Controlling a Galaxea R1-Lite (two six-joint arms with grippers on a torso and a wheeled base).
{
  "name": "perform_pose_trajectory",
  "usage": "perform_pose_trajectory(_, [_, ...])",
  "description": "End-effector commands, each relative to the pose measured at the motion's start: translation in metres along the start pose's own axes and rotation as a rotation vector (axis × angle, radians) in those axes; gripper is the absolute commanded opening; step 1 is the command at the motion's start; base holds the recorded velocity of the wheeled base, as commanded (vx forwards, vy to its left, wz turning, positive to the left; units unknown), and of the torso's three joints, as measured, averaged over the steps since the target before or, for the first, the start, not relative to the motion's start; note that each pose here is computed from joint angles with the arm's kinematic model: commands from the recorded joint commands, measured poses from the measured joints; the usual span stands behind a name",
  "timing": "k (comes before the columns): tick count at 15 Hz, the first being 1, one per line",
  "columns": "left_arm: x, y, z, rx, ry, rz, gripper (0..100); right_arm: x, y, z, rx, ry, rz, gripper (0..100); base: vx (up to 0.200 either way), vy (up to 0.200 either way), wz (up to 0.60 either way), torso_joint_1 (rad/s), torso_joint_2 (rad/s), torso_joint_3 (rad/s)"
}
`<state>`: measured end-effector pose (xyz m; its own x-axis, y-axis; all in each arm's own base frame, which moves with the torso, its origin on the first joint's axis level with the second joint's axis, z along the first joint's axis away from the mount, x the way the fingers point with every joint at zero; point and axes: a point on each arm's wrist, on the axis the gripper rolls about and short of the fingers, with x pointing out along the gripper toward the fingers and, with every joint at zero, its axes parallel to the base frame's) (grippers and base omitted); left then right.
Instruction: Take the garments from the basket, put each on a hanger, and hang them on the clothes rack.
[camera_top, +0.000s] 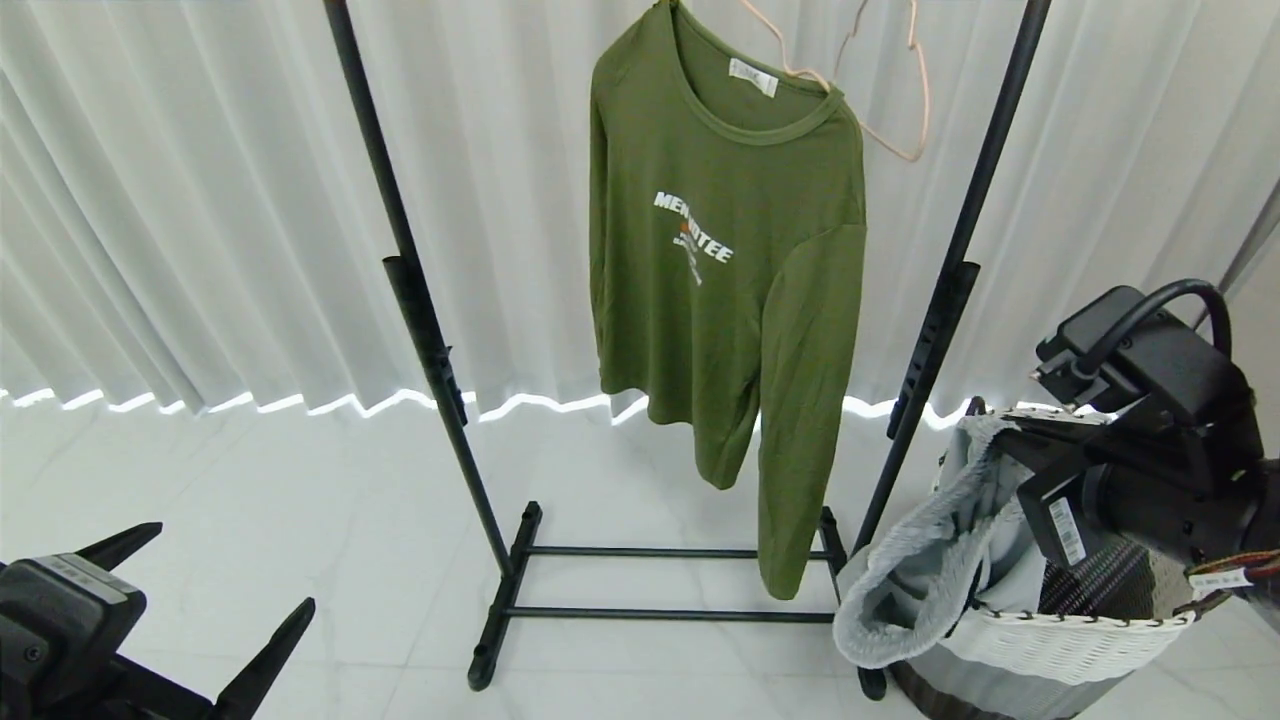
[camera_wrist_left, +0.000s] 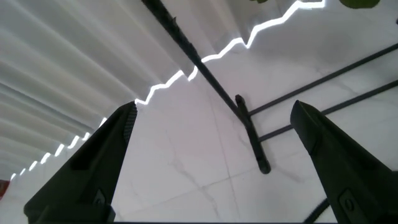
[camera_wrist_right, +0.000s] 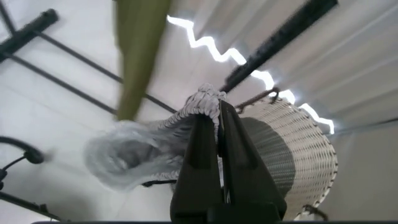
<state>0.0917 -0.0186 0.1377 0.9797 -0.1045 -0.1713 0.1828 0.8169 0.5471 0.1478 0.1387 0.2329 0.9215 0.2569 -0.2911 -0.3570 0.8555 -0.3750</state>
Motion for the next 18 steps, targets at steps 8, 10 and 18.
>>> perform_pose_trajectory(8, [0.037,-0.011,0.025,0.001,-0.09,-0.305,100,0.006,0.022,0.05,0.027,-0.122,0.085,0,0.0,0.0,0.0,0.0,0.0,0.0])
perform_pose_trajectory(10, [0.049,-0.023,0.033,0.016,-0.107,-0.405,100,0.002,0.027,0.063,0.04,-0.164,0.11,0,0.0,0.0,0.0,0.0,0.0,0.0])
perform_pose_trajectory(18, [0.087,-0.106,0.117,-0.355,-0.133,-0.835,100,-0.041,0.057,0.092,0.113,-0.3,0.311,0,0.0,0.0,0.0,0.0,0.0,0.0])
